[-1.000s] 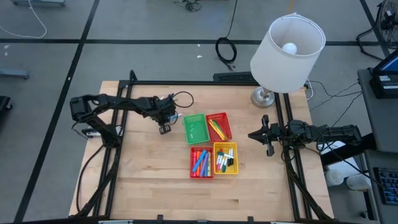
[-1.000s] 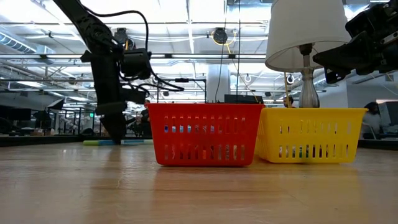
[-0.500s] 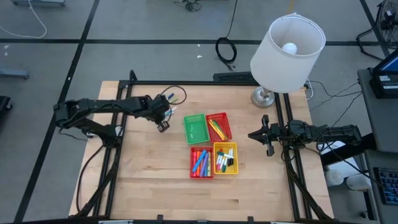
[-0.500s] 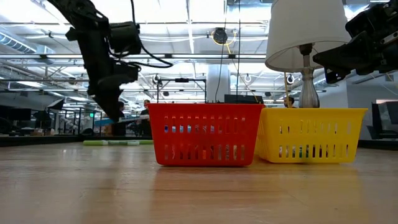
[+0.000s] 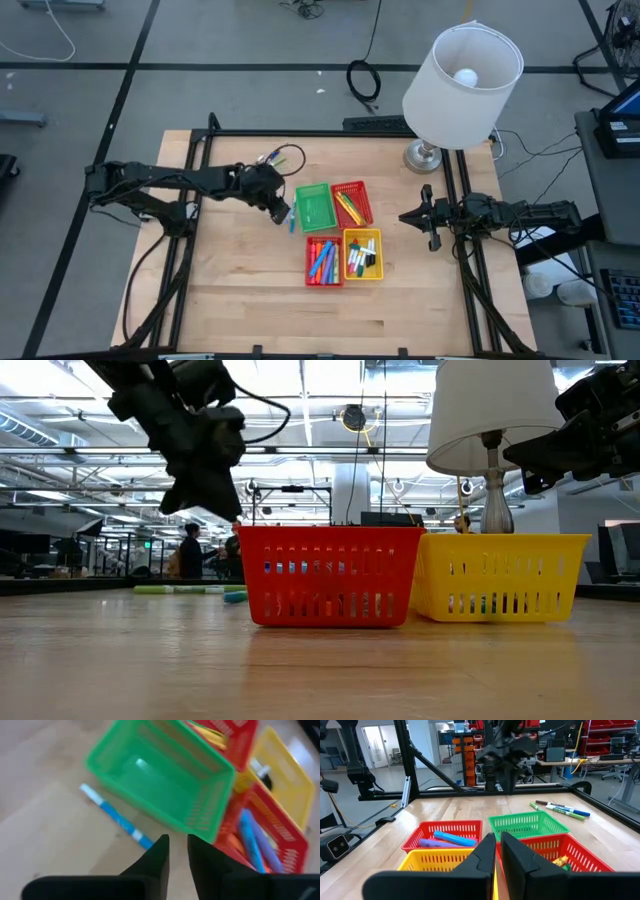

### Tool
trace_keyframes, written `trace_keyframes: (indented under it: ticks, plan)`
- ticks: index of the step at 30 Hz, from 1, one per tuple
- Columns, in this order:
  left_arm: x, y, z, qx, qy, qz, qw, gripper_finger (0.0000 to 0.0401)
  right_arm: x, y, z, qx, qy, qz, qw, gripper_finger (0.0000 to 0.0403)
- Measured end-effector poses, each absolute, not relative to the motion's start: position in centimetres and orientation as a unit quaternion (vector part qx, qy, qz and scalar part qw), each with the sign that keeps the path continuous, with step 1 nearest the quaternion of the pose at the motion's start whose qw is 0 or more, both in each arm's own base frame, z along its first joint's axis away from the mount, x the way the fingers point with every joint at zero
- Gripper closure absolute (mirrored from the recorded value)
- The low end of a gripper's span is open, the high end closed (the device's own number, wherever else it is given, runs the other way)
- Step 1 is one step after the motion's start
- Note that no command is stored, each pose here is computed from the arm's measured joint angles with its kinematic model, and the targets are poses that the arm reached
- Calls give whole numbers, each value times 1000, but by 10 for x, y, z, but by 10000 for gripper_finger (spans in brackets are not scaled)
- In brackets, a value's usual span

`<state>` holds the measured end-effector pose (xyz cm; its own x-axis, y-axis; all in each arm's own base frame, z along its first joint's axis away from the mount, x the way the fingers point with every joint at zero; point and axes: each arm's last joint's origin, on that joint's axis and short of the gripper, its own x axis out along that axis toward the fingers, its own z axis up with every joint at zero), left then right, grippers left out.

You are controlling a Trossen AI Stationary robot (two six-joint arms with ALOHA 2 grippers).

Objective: Pick & Place Markers
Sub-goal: Put the green marker pen into the green bin

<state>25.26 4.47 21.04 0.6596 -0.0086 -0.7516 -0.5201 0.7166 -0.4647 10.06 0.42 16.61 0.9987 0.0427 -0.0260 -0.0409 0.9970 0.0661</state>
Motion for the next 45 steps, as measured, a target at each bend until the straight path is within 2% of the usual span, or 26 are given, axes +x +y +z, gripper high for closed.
trace_keyframes:
  ticks: [5,8,10,14,20,24,27,31,36,45]
  plan:
    - [254,38,212,-316,392,130,854,377,101,4,166,33,14,21,999,385]
    - [251,35,209,-257,422,107,863,396,101,4,166,33,14,21,999,385]
    - [247,35,206,-213,444,120,862,388,101,4,166,33,14,21,999,385]
    - [241,42,203,-198,452,217,842,340,101,4,166,33,14,21,999,385]
    - [250,46,204,-208,423,194,861,250,101,4,166,33,14,21,999,385]
    - [247,53,192,-147,464,246,838,215,101,4,166,33,14,21,999,385]
    - [236,66,182,-144,512,284,798,213,101,4,166,33,14,21,999,385]
    - [228,84,171,-129,557,285,769,227,101,4,166,33,14,21,999,385]
    - [220,110,169,-138,563,266,770,240,101,4,166,33,14,21,999,385]
    - [204,135,167,-179,567,231,770,231,101,4,166,33,14,21,999,385]
